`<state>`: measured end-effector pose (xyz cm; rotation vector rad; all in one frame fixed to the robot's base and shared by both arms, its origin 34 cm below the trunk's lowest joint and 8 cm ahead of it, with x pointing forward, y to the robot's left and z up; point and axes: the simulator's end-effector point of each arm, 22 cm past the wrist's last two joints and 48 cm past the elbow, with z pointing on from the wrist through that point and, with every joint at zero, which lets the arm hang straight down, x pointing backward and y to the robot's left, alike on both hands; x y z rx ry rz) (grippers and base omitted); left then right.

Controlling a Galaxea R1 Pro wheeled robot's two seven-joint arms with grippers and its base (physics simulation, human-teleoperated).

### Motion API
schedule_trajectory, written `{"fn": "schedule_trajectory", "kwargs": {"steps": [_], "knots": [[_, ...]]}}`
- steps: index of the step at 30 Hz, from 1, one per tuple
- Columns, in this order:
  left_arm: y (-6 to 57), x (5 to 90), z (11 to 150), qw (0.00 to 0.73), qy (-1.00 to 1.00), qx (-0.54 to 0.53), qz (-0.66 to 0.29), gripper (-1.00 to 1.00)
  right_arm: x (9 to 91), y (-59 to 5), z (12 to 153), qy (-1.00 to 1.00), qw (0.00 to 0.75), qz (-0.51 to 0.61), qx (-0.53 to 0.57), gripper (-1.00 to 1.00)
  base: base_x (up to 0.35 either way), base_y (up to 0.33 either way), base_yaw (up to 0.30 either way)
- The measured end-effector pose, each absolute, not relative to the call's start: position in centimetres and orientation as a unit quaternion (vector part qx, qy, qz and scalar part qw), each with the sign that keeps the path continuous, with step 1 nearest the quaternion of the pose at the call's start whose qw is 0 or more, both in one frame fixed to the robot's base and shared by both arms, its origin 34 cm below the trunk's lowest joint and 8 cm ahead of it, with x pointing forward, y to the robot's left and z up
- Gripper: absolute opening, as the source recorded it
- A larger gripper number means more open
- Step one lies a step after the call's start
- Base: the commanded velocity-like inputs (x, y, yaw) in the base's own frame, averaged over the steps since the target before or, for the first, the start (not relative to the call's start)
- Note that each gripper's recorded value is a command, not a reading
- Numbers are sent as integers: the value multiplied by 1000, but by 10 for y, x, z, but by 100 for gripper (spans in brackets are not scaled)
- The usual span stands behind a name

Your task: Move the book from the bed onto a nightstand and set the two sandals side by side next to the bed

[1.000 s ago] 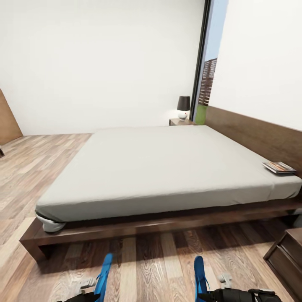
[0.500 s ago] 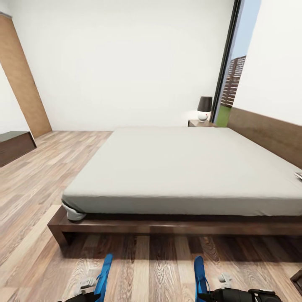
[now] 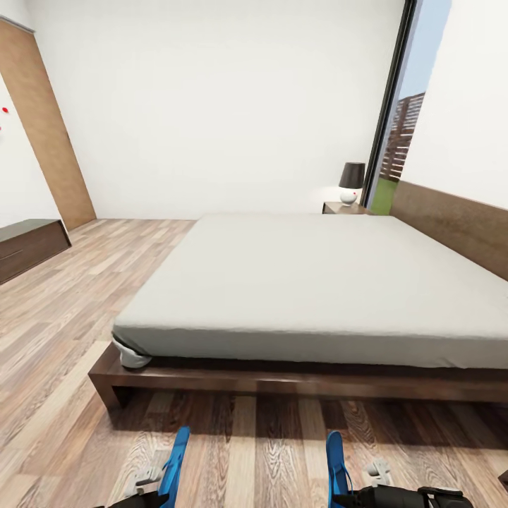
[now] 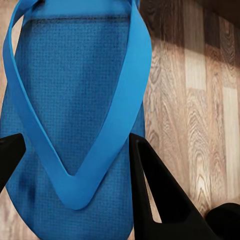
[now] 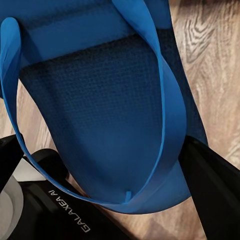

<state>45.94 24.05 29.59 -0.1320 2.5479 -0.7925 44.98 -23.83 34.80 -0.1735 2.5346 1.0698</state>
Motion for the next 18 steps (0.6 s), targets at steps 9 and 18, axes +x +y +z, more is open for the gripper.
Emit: {"fn": "schedule_trajectory", "kwargs": {"steps": [9, 18], "knots": [[241, 460, 296, 234, 927, -48, -288, -100, 450, -239, 348, 903, 192, 380, -62, -100, 0, 0, 0], [249, 473, 302, 251, 925, -43, -281, -100, 453, -247, 341, 912, 194, 356, -58, -100, 0, 0, 0]]}}
